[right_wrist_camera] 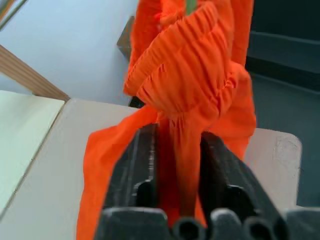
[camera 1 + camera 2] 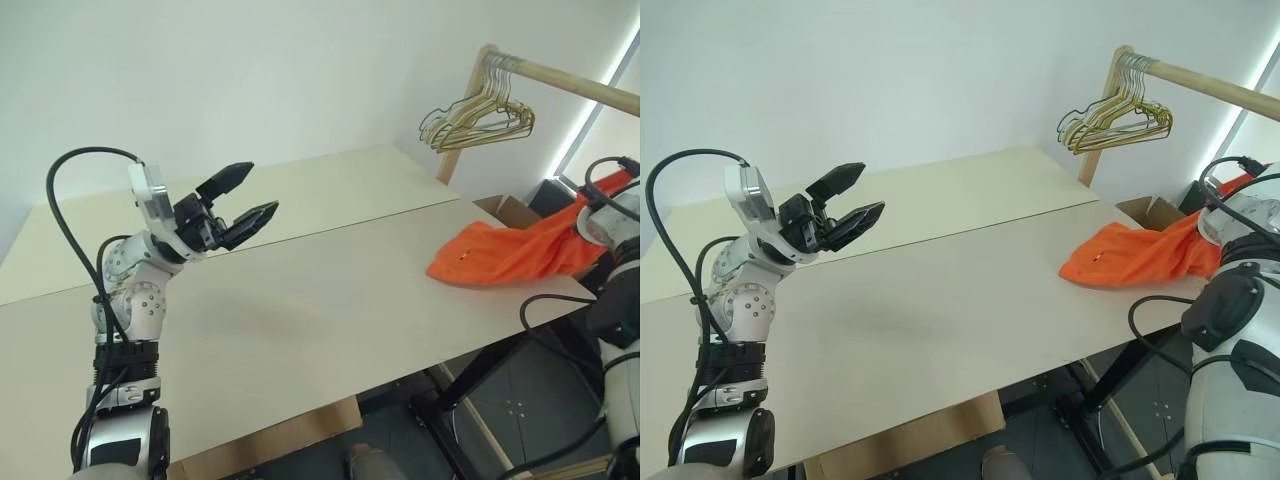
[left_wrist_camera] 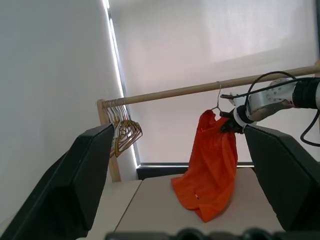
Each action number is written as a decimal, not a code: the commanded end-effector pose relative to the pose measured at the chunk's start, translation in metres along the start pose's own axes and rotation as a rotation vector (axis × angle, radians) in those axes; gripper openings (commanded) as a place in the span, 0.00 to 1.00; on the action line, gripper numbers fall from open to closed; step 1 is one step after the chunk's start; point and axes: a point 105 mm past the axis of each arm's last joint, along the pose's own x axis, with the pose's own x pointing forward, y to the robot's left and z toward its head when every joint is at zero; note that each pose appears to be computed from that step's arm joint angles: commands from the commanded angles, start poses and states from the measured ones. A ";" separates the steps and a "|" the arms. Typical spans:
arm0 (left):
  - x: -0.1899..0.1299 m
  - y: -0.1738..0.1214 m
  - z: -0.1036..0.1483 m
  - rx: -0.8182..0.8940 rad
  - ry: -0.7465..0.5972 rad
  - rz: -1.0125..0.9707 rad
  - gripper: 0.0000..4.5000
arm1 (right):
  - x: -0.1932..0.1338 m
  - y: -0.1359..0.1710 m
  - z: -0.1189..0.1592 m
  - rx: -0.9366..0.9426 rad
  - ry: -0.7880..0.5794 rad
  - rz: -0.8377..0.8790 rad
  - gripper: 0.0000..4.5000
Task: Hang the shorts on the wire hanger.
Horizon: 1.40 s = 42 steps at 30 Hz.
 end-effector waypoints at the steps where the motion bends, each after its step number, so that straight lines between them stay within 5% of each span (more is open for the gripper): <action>1: 0.003 -0.002 0.011 0.061 -0.011 -0.015 1.00 | -0.007 0.000 0.029 -0.054 -0.132 -0.049 0.53; 7: 0.005 -0.002 0.011 0.059 -0.014 -0.016 1.00 | -0.014 -0.001 0.046 -0.179 -0.250 -0.140 0.99; 18: 0.003 -0.001 0.013 0.061 -0.020 -0.016 1.00 | -0.045 0.017 0.092 -0.432 -0.619 -0.317 0.99; 25: -0.004 0.002 0.019 0.024 -0.011 -0.004 1.00 | -0.070 0.070 0.099 -0.567 -0.859 -0.133 0.99; 33: -0.017 -0.001 0.021 0.039 0.016 0.003 1.00 | -0.075 0.125 0.048 -0.782 -0.861 0.198 0.99; 42: -0.066 0.007 0.011 0.055 0.244 0.103 1.00 | -0.111 0.168 -0.075 -1.076 -0.593 0.897 0.99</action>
